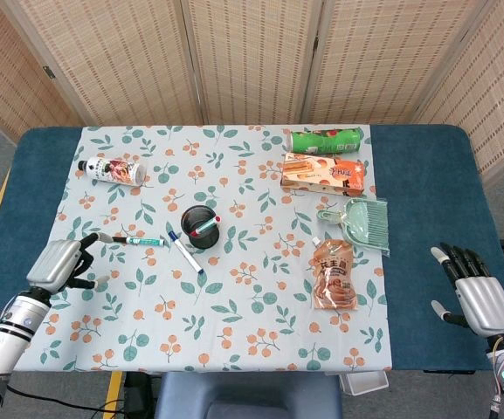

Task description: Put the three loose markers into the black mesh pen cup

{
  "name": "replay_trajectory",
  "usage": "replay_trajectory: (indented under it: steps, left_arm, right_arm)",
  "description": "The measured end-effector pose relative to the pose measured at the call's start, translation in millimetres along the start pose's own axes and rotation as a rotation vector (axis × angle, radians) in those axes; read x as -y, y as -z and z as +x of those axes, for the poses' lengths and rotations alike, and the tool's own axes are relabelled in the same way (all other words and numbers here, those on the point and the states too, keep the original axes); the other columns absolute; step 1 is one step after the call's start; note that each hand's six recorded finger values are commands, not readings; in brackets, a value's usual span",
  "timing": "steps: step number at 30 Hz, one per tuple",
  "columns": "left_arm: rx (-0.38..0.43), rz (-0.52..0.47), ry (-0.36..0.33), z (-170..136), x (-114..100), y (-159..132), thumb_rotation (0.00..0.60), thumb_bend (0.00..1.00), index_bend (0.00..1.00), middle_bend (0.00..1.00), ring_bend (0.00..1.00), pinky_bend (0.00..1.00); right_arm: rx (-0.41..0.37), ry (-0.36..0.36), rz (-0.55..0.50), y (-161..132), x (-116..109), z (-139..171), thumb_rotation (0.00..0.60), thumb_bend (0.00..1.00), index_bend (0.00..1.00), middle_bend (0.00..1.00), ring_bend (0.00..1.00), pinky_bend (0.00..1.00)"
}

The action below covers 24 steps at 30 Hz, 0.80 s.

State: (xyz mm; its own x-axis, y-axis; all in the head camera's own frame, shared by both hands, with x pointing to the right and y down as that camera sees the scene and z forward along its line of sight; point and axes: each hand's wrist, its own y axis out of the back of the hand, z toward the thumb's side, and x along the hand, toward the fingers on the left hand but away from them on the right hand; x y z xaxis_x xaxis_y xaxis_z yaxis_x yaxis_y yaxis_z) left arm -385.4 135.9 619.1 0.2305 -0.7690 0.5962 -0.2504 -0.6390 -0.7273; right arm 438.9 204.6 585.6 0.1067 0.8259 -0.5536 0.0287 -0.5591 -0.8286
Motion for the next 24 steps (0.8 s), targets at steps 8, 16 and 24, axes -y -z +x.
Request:
replay_trajectory:
  steps: [8, 16, 24]
  left_arm:
    - [-0.019, 0.087, 0.02, 28.1, 14.2, 18.9, 0.6, 0.22, 0.38, 0.97, 0.96, 0.97]
    - [-0.019, 0.191, 0.046, 61.5, 33.1, 30.4, 0.6, 0.22, 0.39, 0.97, 0.96, 0.97]
    - [0.007, 0.285, 0.092, 95.4, 49.2, 19.7, 0.6, 0.25, 0.4, 0.97, 0.96, 0.97]
  right_arm:
    - [0.004, -0.012, 0.013, -0.5, 3.9, -2.7, 0.6, 0.28, 0.05, 0.0, 0.0, 0.0]
    - [0.005, -0.014, 0.018, -1.1, 5.0, -3.4, 0.6, 0.28, 0.05, 0.0, 0.0, 0.0]
    - [0.003, -0.023, 0.02, -1.0, 6.1, -7.0, 0.6, 0.28, 0.05, 0.0, 0.0, 0.0]
